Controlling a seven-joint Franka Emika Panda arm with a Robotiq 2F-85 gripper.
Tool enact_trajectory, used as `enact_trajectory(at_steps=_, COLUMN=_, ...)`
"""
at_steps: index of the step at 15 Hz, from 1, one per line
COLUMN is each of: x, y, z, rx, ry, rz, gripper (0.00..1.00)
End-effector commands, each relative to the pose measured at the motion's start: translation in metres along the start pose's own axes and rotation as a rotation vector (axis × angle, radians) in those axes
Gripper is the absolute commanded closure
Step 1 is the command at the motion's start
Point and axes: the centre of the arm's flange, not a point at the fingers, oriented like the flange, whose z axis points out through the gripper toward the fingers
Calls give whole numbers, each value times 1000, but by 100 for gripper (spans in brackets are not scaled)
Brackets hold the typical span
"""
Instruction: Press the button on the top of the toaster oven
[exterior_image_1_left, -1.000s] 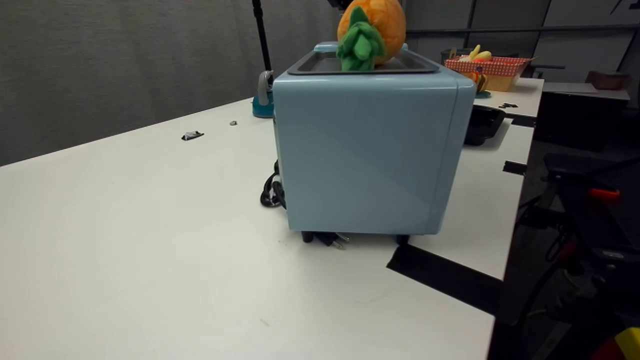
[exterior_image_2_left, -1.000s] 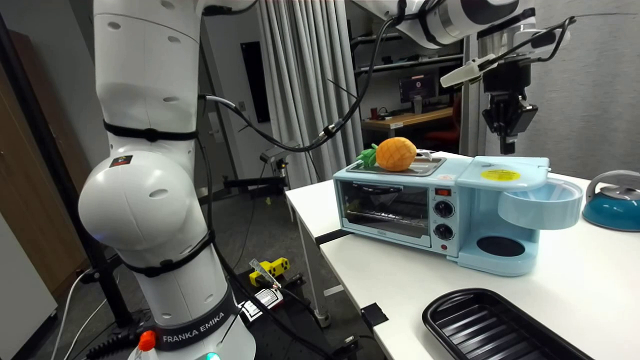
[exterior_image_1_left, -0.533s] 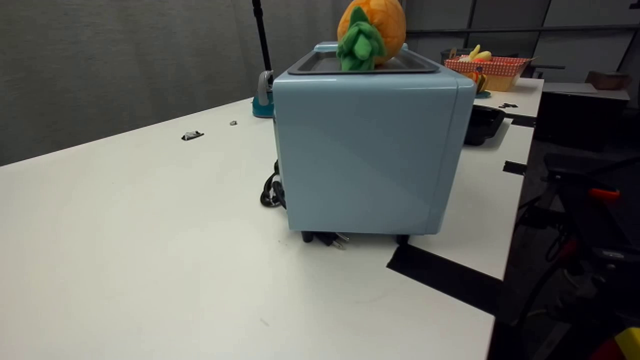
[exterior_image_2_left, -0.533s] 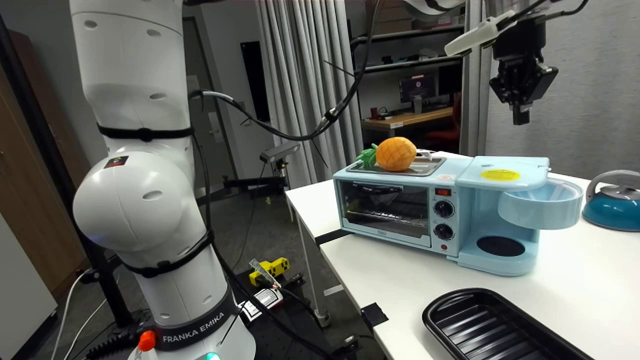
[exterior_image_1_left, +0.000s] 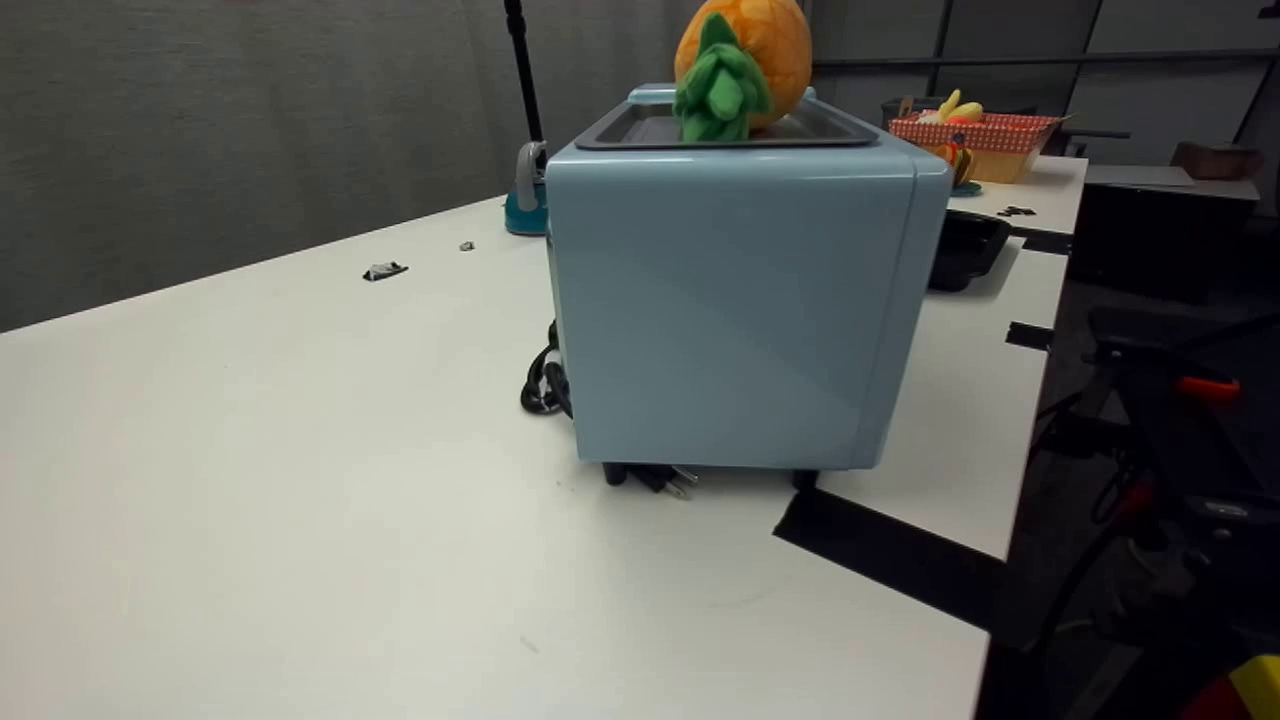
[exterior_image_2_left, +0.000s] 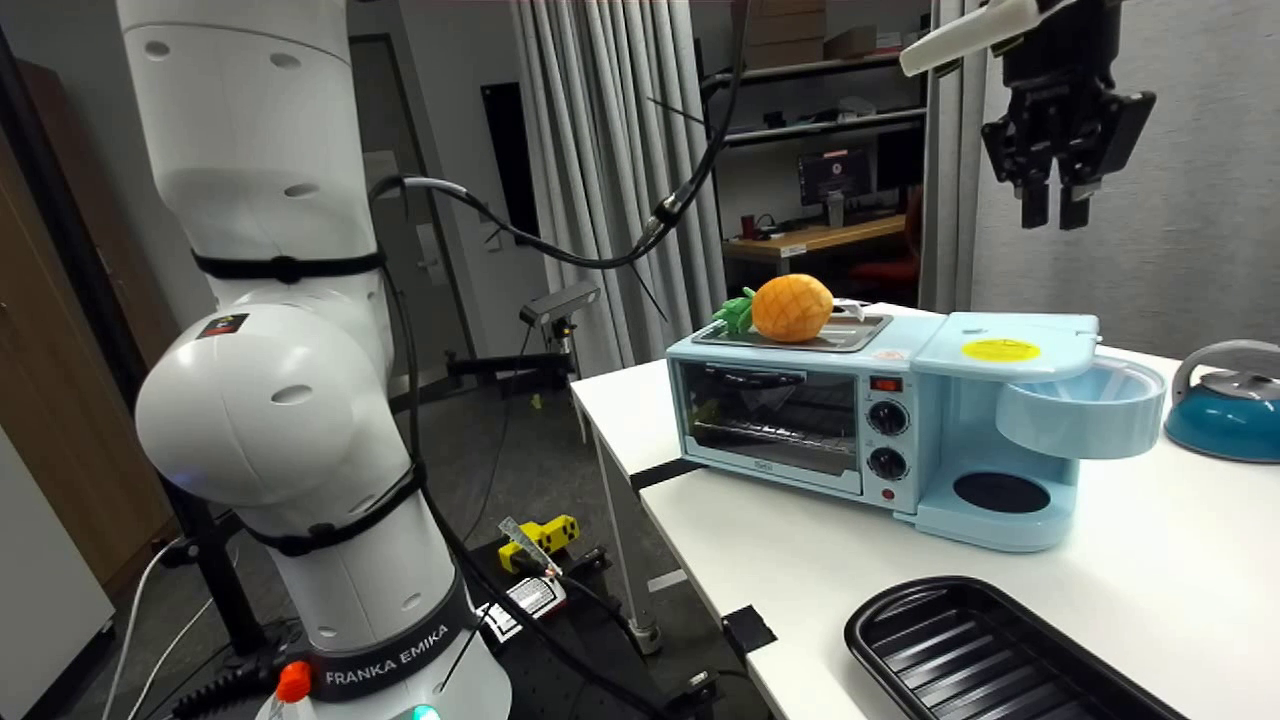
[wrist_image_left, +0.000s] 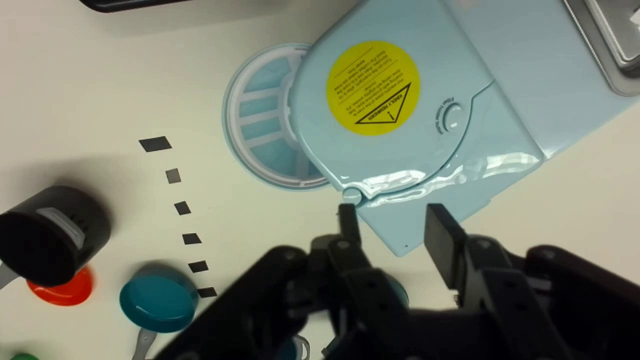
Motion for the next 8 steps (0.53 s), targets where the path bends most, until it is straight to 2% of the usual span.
enact_trajectory(at_steps=1, x=-9, y=12, z=-12, rx=37, ry=-22, rz=-61, gripper=28)
enact_trajectory(at_steps=5, x=-13, y=16, z=-16, rx=55, ry=-43, rz=-95, gripper=0)
enact_trajectory(at_steps=8, x=-15, y=19, z=-18, rx=63, ry=-55, rz=-106, gripper=0)
